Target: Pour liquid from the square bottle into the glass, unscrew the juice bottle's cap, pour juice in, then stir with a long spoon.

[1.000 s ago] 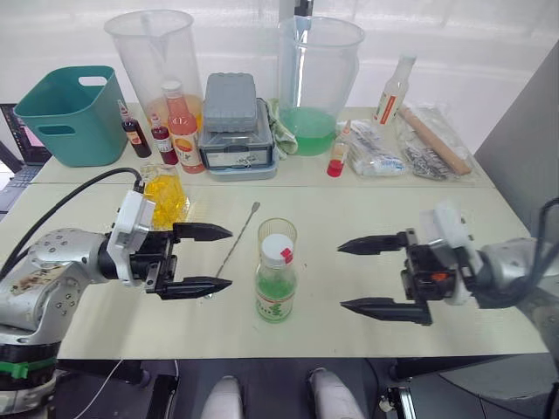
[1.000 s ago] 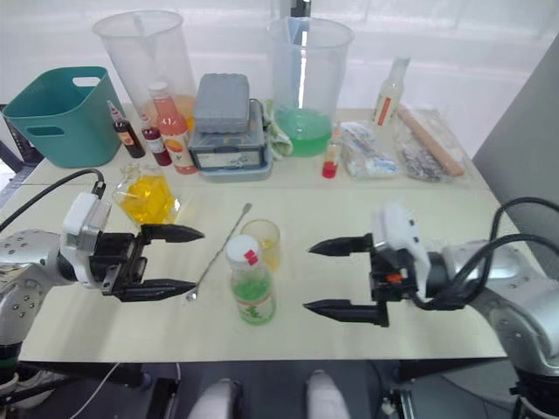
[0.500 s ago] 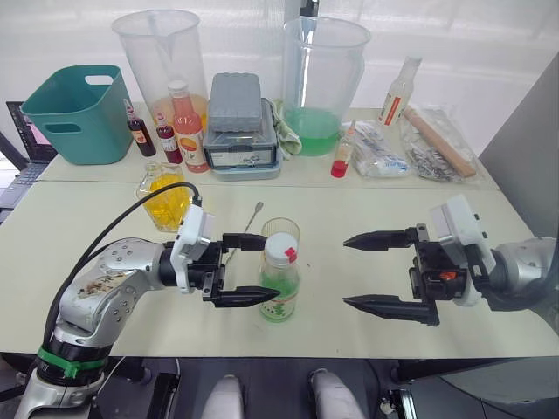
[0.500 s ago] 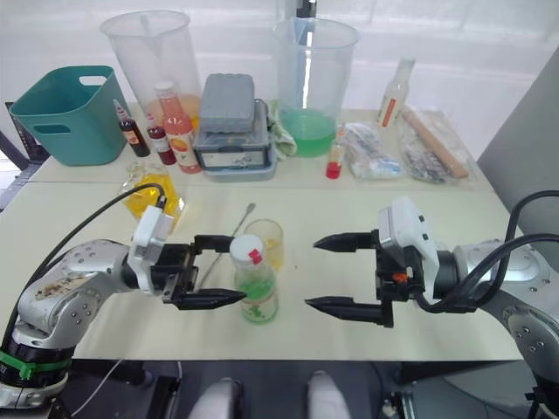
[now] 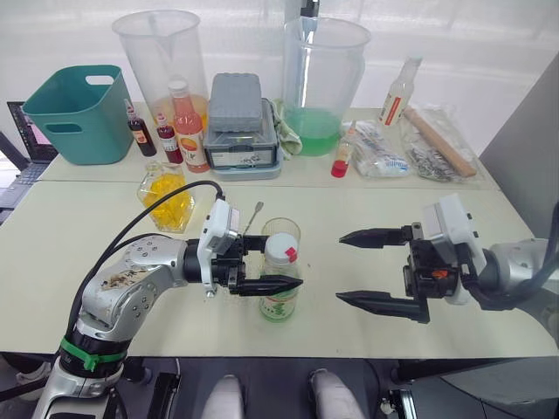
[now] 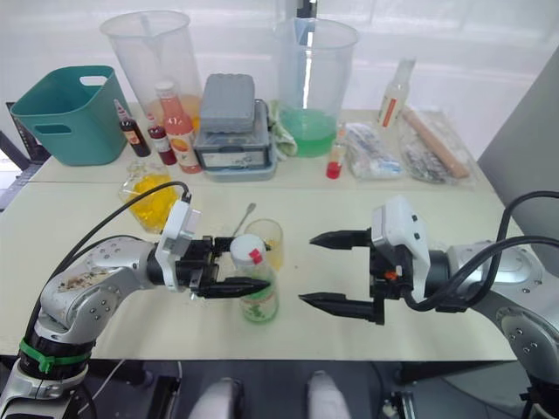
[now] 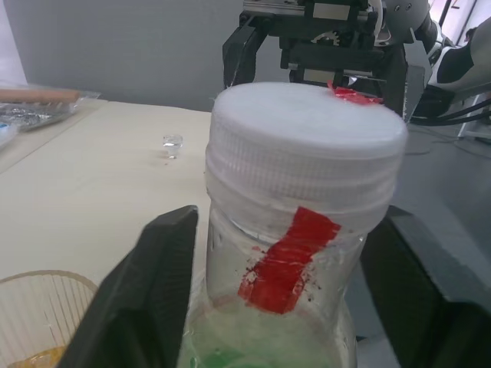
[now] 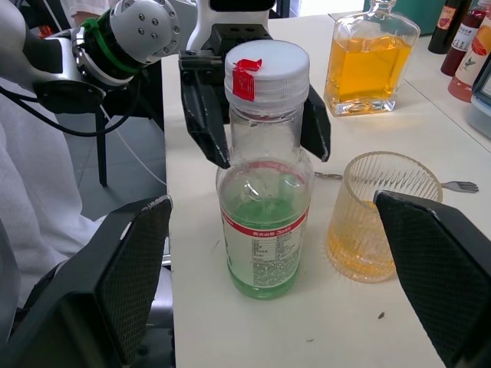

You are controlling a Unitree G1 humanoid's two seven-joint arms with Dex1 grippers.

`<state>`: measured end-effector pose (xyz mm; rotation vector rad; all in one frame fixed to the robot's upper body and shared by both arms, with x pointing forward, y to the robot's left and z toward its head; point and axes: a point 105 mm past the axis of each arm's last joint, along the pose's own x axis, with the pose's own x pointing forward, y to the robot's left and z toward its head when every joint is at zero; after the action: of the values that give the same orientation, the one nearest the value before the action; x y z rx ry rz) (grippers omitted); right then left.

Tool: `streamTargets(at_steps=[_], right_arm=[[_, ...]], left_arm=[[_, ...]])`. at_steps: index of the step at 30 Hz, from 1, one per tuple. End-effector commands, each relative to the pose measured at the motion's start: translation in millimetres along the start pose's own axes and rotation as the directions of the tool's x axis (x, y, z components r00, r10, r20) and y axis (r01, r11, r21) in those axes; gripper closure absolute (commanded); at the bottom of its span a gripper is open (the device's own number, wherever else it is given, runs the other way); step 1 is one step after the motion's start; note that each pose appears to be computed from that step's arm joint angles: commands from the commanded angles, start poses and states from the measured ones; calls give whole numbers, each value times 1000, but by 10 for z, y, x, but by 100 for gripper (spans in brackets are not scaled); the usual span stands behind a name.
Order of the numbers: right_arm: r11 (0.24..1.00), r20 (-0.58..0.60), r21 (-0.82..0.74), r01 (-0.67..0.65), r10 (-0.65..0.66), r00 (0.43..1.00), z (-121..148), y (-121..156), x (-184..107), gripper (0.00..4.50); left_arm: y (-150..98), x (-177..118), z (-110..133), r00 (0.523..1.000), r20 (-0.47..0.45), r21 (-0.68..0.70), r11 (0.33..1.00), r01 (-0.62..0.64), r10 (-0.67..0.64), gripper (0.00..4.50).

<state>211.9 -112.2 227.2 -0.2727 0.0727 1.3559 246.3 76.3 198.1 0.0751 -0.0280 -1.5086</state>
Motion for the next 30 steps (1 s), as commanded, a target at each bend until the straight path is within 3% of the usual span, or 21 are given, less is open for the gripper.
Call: streamTargets(at_steps=[1,3,11,18,27,30], right_arm=[[999,50,-40,-17,19,999,135,37,29,0],[999,64,-44,-19,22,998,160,35,80,0],[1000,174,-19,16,-13,985,326,-47,453,0],[999,161,13,31,-33,986,293,-66,577,0],[999,167,28,17,-21,986,277,-69,658,279],[1000,162,27,16,-20,987,267,-74,670,281]], left_arm=[[-73,7,52,999,1,10,999,40,-40,274],[-80,-5,27,999,-13,-2,999,46,-46,303],[-12,39,8,999,-21,19,999,43,-42,303],[-31,74,6,999,-16,22,999,47,-47,303],[-39,90,33,998,-37,49,998,48,-46,303],[-46,86,56,998,-39,52,997,49,-47,303]])
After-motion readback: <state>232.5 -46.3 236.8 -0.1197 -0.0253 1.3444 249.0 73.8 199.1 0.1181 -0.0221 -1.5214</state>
